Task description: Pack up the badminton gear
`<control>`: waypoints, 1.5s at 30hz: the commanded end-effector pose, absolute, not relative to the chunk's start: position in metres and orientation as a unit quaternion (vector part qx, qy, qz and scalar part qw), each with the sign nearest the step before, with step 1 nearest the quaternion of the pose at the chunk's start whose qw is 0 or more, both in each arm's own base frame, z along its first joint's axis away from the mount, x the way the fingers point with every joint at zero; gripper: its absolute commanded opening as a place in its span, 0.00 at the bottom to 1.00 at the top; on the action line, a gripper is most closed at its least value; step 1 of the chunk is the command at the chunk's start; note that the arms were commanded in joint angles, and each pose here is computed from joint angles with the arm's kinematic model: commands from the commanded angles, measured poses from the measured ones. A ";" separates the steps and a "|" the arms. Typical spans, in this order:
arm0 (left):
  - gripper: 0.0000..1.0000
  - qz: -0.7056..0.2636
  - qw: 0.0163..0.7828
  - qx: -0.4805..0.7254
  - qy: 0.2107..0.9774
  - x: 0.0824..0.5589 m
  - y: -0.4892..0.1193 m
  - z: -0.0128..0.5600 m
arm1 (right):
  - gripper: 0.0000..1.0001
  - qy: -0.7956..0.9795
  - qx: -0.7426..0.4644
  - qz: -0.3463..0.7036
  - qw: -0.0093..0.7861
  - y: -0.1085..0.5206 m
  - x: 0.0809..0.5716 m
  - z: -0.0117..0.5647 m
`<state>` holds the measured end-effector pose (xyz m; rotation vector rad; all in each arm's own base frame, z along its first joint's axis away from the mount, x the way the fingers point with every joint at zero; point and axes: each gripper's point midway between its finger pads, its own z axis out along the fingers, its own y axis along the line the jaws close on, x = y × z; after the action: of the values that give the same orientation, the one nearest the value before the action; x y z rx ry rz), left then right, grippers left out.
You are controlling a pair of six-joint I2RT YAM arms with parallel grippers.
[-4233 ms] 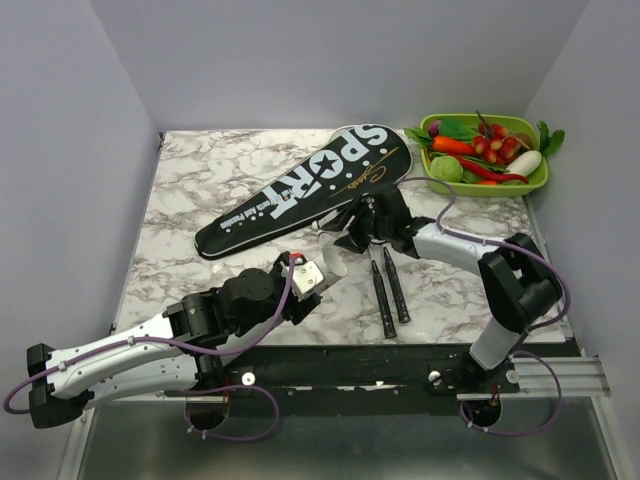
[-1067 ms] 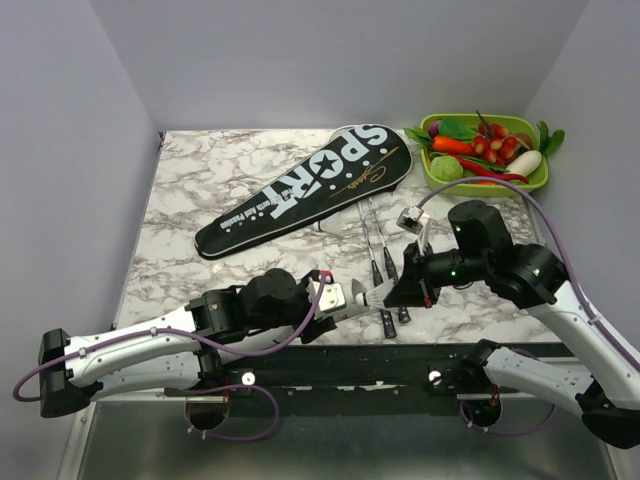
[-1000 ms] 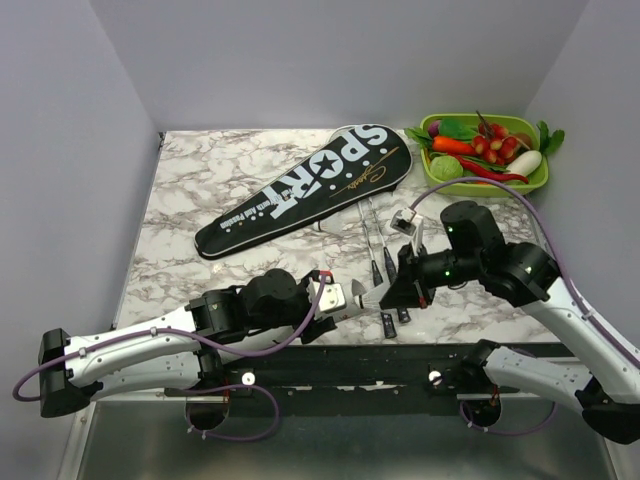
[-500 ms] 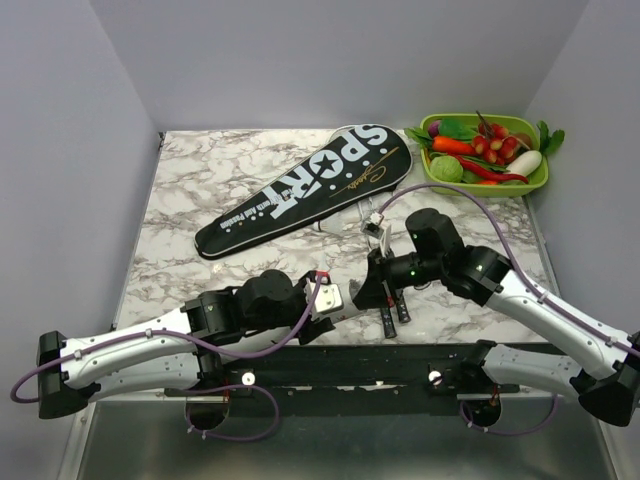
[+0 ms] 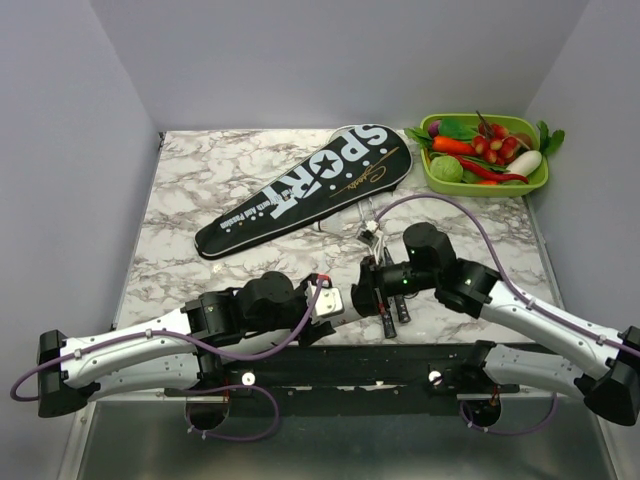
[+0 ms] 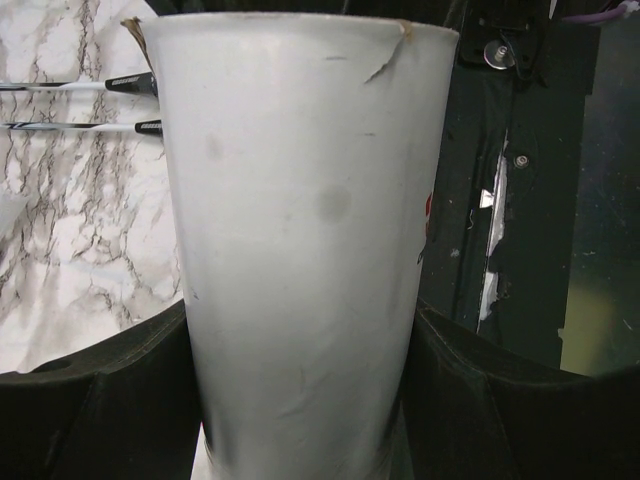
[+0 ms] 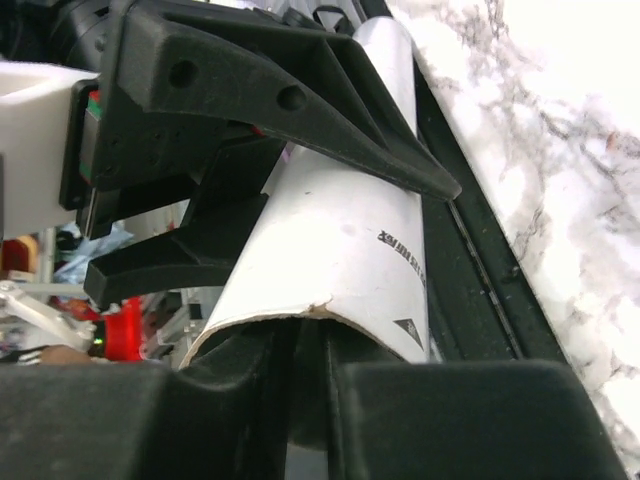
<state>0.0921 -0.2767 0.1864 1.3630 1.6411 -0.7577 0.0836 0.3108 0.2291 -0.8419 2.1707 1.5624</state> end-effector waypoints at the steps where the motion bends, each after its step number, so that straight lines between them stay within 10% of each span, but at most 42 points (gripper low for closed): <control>1: 0.00 -0.320 0.427 0.526 0.662 0.091 -0.281 0.195 | 0.30 0.757 -0.291 0.549 0.202 0.305 0.083 0.237; 26: 0.00 -0.313 0.419 0.527 0.670 0.092 -0.282 0.188 | 0.55 0.855 -0.102 0.291 0.418 0.211 0.212 0.260; 45: 0.00 -0.198 0.518 0.435 0.709 0.145 -0.244 0.208 | 0.55 0.871 -0.002 0.399 0.287 0.248 0.347 0.163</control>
<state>0.1325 -0.2558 0.1993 1.1521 1.6778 -0.5348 0.3235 0.2298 0.1549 -0.0017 2.3796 0.9280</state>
